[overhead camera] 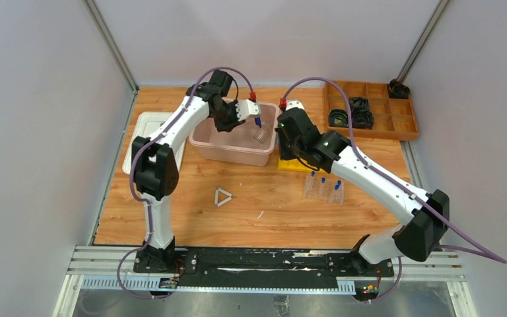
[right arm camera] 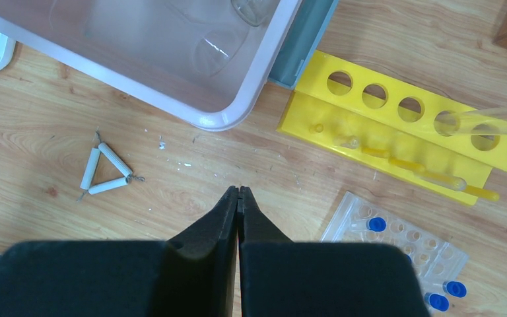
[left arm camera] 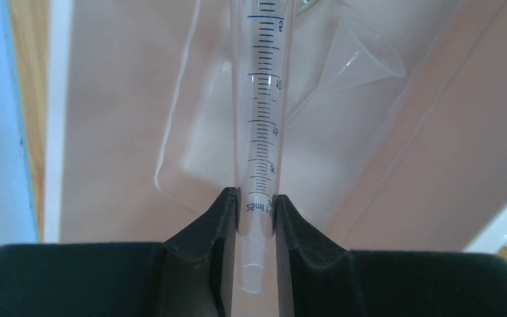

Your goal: Organize the chemistry lab equipment

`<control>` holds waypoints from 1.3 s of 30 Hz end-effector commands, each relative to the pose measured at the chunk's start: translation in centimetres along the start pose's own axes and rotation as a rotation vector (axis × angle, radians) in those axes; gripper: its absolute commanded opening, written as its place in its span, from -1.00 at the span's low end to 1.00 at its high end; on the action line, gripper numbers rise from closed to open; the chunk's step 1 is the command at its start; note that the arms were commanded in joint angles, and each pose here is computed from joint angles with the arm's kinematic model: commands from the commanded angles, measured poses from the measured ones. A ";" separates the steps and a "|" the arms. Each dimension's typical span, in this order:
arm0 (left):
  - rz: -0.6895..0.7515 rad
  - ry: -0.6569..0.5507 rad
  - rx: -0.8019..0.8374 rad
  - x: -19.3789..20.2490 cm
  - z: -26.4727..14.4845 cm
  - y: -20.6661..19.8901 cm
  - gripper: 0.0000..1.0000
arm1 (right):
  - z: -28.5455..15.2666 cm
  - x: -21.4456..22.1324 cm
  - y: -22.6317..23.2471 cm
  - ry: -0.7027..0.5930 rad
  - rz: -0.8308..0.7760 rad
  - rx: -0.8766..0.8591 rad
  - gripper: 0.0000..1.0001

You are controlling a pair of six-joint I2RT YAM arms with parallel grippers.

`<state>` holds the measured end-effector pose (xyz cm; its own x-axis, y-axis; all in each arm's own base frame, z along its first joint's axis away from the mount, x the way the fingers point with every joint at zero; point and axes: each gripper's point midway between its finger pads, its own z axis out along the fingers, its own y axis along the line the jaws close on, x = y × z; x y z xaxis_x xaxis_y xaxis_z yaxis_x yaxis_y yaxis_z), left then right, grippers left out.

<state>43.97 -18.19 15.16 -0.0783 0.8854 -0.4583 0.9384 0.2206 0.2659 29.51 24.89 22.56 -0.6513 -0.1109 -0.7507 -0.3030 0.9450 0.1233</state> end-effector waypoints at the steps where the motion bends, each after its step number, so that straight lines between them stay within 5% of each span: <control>1: 0.058 0.057 0.029 0.9 2.3 0.1 -1.00 | -0.6 -0.2 -0.4 -0.029 0.041 -0.006 -0.93; 11: 0.004 0.083 0.000 3.2 5.9 -0.6 -0.94 | -0.7 0.6 1.8 -0.038 0.065 -0.108 -0.86; 16: -0.032 0.059 -0.053 2.9 5.4 -0.3 0.08 | -0.2 2.6 5.5 -0.063 -0.008 -0.176 -0.55; 22: -0.073 -0.071 -0.160 -1.0 -0.2 1.1 0.97 | 1.2 4.6 11.4 -0.083 -0.148 -0.292 -0.28; 30: -0.181 -0.147 -0.412 -2.1 -11.3 3.1 1.00 | 6.0 7.8 17.6 -0.038 -0.375 -0.405 -0.01; 39: -0.486 -0.166 -0.595 6.3 -19.8 2.8 1.00 | 11.1 11.4 19.3 0.047 -0.502 -0.423 -0.06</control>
<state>41.64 -7.13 31.01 -0.2444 0.6471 -0.7222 0.5355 0.7109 0.4558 23.80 43.43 9.21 -0.4530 -0.5009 -0.7375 -0.7734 0.6322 0.0457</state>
